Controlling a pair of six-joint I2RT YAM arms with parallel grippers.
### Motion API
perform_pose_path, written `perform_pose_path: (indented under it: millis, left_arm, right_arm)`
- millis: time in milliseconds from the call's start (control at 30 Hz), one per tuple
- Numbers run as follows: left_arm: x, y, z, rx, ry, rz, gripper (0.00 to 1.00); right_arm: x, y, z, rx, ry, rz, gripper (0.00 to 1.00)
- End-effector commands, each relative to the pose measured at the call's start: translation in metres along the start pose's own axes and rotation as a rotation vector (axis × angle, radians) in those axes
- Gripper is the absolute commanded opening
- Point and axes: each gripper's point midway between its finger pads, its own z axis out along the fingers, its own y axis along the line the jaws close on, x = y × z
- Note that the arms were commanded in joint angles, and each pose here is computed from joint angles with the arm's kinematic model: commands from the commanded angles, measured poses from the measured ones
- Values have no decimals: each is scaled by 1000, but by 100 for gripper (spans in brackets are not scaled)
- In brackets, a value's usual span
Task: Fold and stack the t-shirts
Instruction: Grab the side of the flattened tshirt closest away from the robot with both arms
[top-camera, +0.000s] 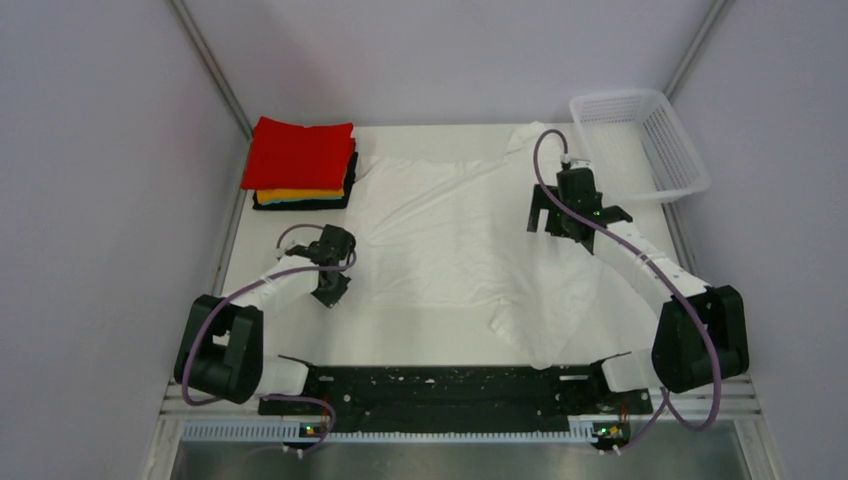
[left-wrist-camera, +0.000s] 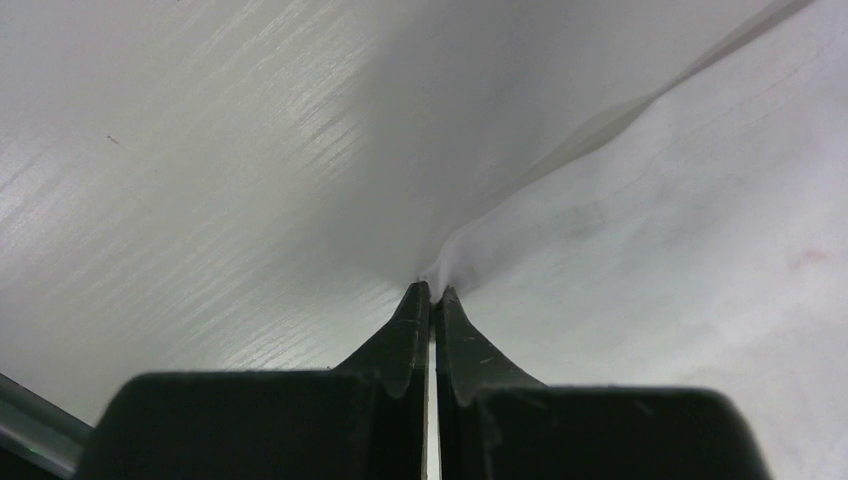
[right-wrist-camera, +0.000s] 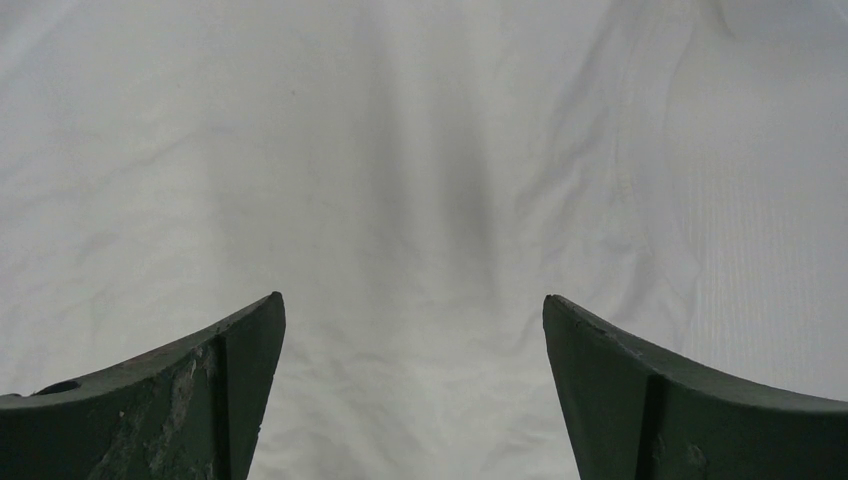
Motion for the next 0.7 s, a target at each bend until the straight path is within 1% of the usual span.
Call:
perform_pose_path:
  millis: [0, 133, 200, 267, 333, 433, 500, 667]
  left_arm:
    - [5, -3, 4, 33, 15, -3, 0]
    - [-1, -7, 0, 40, -4, 20, 0]
    - [-4, -7, -2, 33, -7, 31, 0]
    - [-2, -7, -4, 42, 0, 43, 0]
    - [0, -6, -3, 49, 8, 61, 0]
    - [2, 1, -3, 28, 11, 79, 0]
    - [4, 3, -3, 33, 18, 82, 0]
    - [13, -3, -2, 88, 53, 84, 0]
  right_arm:
    - [58, 10, -34, -21, 150, -68, 98]
    - [122, 18, -68, -54, 321, -112, 95]
    - [145, 21, -86, -60, 382, -134, 94]
    - [172, 19, -102, -52, 473, -121, 92]
    - [200, 15, -115, -38, 569, -97, 87]
    - [235, 6, -131, 2, 674, -83, 81]
    - [245, 5, -134, 1, 691, -76, 75]
    - [256, 10, -122, -34, 696, -86, 60]
